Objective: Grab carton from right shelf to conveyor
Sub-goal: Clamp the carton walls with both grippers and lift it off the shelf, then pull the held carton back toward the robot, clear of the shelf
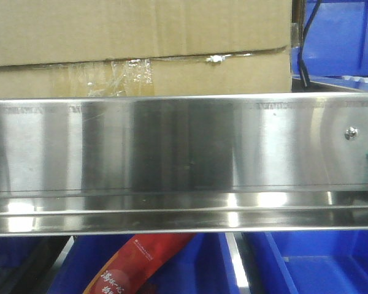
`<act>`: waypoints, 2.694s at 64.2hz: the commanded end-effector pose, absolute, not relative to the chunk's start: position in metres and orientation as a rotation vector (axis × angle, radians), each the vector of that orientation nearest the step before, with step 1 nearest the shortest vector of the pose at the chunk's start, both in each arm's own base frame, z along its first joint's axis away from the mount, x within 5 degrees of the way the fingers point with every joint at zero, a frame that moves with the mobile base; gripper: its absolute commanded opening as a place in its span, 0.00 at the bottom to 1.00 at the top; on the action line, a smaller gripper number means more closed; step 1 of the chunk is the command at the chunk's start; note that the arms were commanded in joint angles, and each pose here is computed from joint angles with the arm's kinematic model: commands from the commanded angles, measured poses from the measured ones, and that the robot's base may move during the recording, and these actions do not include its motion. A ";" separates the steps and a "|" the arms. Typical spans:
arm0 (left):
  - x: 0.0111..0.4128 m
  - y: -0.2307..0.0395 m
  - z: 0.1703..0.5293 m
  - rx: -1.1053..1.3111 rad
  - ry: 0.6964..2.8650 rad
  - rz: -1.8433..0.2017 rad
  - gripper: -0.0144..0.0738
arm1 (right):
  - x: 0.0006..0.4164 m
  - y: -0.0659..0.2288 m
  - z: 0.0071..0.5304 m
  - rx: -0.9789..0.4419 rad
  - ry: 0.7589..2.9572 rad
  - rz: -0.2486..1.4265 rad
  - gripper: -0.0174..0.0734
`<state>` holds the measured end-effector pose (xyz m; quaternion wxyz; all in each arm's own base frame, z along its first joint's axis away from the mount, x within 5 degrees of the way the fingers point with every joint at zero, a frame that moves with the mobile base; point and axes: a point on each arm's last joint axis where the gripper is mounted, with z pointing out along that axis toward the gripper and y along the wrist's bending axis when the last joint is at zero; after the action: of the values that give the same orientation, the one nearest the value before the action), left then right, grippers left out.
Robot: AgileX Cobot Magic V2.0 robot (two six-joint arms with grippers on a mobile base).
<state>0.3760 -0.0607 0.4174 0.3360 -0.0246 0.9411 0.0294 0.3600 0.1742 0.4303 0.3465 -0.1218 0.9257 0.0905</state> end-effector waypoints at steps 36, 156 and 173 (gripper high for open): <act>0.277 -0.082 0.521 0.015 2.149 -0.105 0.14 | 0.268 0.140 0.528 -0.336 2.120 0.308 0.12; 0.235 -0.129 0.480 0.202 2.272 -0.137 0.14 | 0.222 0.129 0.489 -0.425 2.103 0.277 0.12; 0.235 -0.129 0.480 0.202 2.272 -0.137 0.14 | 0.222 0.130 0.490 -0.424 2.091 0.281 0.12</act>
<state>0.2402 -0.1182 0.4728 0.3929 0.0603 0.9176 -0.0012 0.2235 0.1234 0.4812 0.4381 -0.1625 0.8805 0.0794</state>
